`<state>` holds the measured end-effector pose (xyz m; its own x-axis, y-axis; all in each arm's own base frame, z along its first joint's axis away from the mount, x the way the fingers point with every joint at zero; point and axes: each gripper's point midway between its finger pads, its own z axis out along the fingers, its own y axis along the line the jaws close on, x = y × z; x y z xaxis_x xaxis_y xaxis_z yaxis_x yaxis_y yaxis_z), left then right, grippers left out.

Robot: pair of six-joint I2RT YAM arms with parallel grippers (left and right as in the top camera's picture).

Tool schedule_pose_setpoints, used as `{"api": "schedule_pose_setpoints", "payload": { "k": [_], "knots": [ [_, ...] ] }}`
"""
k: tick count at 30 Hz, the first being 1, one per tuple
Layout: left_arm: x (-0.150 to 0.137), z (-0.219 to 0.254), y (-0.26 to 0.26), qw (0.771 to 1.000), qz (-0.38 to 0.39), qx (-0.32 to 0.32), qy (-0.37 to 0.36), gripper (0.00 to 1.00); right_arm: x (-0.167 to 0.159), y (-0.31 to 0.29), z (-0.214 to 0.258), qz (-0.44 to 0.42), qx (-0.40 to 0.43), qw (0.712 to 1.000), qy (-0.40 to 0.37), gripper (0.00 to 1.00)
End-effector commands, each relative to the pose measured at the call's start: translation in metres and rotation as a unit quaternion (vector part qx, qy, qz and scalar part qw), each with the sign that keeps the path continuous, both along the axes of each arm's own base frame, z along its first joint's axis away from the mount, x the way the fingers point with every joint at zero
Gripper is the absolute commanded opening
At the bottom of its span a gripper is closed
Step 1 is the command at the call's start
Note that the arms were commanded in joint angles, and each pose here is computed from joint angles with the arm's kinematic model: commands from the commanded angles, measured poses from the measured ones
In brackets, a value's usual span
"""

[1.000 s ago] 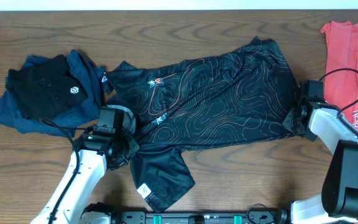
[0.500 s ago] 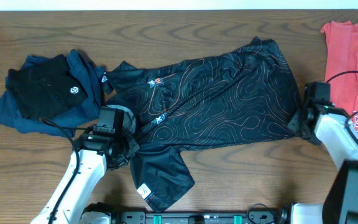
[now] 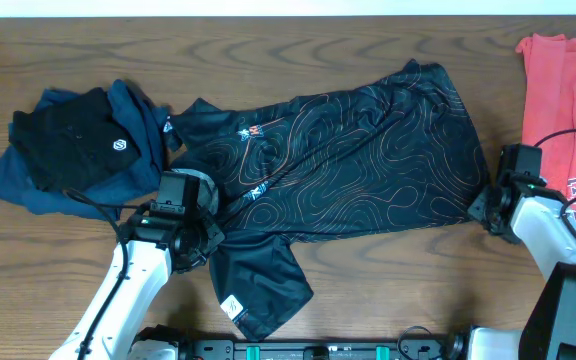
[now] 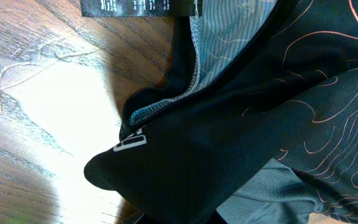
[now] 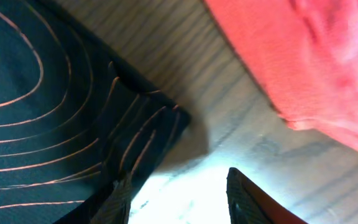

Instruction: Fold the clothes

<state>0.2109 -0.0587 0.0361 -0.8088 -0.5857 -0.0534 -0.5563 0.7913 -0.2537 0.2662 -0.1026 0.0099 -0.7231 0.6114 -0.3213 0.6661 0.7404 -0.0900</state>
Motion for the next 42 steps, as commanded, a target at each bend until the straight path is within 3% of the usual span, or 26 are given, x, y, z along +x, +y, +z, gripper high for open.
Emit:
{"api": "schedule_pose_setpoints", "payload": {
  "k": [1,25,27,32,42],
  "knots": [
    [0.0,-0.001,0.004,1.0,-0.004,0.01,0.001,0.06,0.002,0.001,-0.003,-0.003,0.014,1.0,-0.009,0.49],
    [0.0,-0.001,0.004,1.0,-0.004,0.01,0.001,0.06,0.012,0.001,-0.031,-0.011,0.027,1.0,-0.003,0.53],
    [0.0,-0.001,0.004,1.0,-0.004,0.01,0.001,0.06,0.014,0.002,-0.033,-0.01,0.029,1.0,-0.006,0.46],
    [0.0,-0.001,0.004,1.0,-0.004,0.01,0.001,0.06,0.014,0.002,-0.033,-0.01,0.03,0.999,-0.005,0.02],
    [0.012,0.012,0.002,0.997,-0.065,0.019,-0.038,0.06,0.01,0.003,0.004,-0.004,0.025,0.999,-0.02,0.01]
  ]
}}
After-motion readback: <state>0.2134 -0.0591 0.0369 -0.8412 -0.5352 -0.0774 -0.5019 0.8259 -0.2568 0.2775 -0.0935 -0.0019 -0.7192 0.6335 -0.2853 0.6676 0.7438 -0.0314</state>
